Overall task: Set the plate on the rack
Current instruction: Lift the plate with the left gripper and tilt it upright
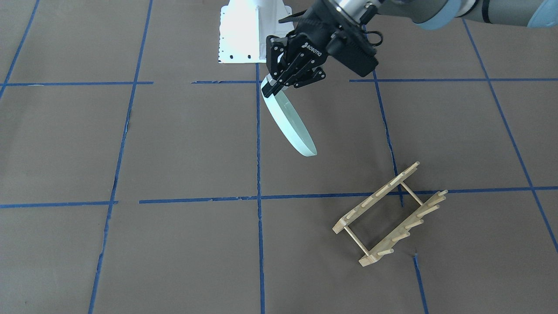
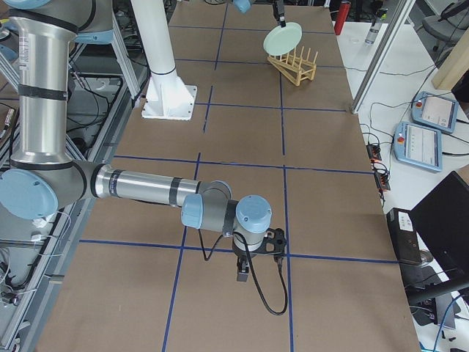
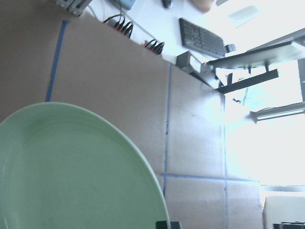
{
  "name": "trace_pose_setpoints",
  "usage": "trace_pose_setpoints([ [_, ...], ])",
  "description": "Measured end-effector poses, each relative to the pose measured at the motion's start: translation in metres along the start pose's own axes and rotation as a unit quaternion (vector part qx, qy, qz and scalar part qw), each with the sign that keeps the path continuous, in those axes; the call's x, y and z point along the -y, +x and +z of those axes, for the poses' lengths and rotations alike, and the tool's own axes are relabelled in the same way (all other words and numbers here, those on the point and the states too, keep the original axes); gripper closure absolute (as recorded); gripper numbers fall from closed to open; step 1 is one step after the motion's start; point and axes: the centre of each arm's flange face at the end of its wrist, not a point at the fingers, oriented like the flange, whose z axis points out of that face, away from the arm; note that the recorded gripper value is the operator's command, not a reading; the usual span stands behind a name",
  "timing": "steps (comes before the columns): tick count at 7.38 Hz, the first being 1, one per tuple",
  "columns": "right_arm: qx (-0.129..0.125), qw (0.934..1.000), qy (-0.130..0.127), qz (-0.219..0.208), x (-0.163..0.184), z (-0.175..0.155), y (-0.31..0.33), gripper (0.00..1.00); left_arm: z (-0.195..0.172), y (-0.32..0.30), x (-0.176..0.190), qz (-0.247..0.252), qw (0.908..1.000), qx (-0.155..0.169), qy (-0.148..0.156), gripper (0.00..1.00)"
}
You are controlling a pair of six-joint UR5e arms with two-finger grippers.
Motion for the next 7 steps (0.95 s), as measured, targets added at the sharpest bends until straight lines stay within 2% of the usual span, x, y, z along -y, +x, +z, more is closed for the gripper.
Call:
trace_pose_setpoints([
  [2,0.000,1.0000,0.000,0.000,0.000,0.000,0.000,0.00,-0.018,-0.044,0.054,-0.032,0.9945,-0.078,0.062,1.00],
  [4,0.000,1.0000,0.000,0.000,0.000,0.000,0.000,0.00,-0.035,-0.101,0.088,-0.062,0.9833,-0.118,0.124,1.00],
  [7,0.000,1.0000,0.000,0.000,0.000,0.000,0.000,0.00,-0.050,-0.191,0.109,-0.083,0.9777,-0.096,0.167,1.00],
])
